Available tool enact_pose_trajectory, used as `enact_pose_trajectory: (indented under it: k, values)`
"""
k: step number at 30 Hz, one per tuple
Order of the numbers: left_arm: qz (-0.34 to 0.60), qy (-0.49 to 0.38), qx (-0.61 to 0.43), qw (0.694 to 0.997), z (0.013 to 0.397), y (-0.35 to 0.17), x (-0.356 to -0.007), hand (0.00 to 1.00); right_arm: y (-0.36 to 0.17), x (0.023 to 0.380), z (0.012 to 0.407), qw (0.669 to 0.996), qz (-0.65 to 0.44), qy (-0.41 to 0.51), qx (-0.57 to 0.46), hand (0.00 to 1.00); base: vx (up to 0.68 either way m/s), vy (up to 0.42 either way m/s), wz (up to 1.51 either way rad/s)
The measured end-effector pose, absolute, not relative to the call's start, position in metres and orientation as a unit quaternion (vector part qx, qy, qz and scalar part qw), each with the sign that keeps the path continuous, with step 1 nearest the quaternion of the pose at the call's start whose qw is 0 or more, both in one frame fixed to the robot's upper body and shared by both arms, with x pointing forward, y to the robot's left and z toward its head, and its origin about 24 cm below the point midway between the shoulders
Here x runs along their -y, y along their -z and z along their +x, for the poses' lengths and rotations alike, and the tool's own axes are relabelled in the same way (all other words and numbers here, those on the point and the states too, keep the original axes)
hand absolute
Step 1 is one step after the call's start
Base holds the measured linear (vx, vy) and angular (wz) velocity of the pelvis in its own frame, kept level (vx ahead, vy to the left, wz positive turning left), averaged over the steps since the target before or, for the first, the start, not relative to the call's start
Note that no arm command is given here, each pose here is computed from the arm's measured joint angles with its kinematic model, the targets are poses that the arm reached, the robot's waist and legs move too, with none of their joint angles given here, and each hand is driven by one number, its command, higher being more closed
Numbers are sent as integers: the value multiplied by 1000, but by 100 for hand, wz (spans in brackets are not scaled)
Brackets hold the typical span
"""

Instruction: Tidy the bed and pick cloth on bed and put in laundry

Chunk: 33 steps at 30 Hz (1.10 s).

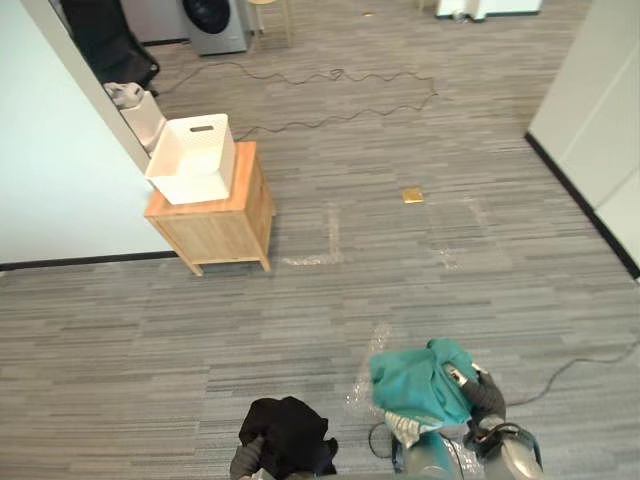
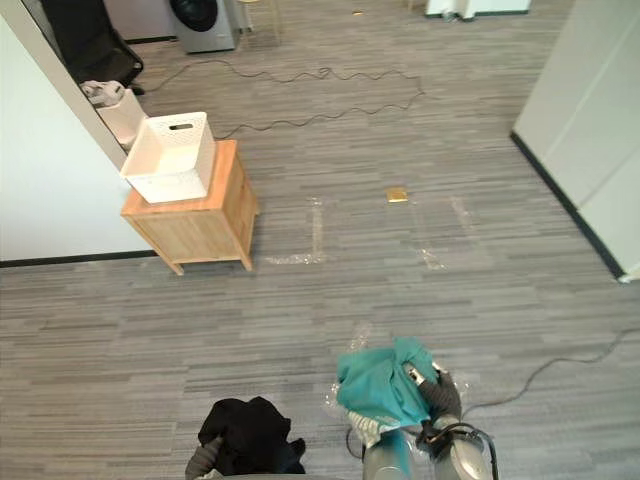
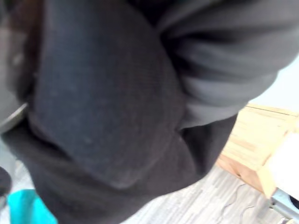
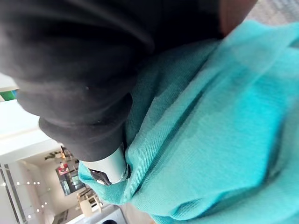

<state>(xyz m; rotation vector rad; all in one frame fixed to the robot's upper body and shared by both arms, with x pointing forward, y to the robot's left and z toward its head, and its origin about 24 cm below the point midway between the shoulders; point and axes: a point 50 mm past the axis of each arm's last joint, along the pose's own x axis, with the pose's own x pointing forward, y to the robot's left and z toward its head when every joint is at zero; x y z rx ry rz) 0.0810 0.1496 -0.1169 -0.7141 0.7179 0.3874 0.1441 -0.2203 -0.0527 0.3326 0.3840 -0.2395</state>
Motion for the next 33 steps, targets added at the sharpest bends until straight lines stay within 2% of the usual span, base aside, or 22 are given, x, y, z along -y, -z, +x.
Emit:
enact_pose_trajectory:
  k: [7, 13, 18, 22, 27, 29, 31, 33]
  values:
    - [-328, -161, -301, 881, 106, 108, -153, 100, 49, 221, 142, 966, 148, 144, -154, 100, 366, -221, 9]
    - [-327, -152, -270, 893, 113, 95, -152, 100, 41, 231, 150, 971, 139, 148, -128, 100, 504, 52, 0]
    - [-314, -148, -245, 905, 130, 88, -171, 100, 56, 214, 159, 965, 162, 148, -142, 100, 783, 148, 26]
    - [-289, -143, -241, 915, 134, 85, -172, 100, 58, 197, 162, 967, 163, 132, -147, 100, 751, 66, 63]
    - [-270, -120, -200, 934, 149, 71, -172, 100, 57, 195, 151, 965, 172, 138, -145, 100, 525, -135, 83]
    - [-259, -116, -206, 937, 145, 72, -176, 100, 59, 190, 148, 962, 181, 141, -150, 100, 511, -264, 79]
    - [-243, -121, -223, 936, 126, 77, -181, 100, 64, 184, 138, 959, 189, 134, -166, 100, 544, -390, 61]
    - [-262, -136, -252, 922, 109, 87, -171, 100, 62, 193, 138, 964, 169, 122, -164, 100, 584, -413, -7]
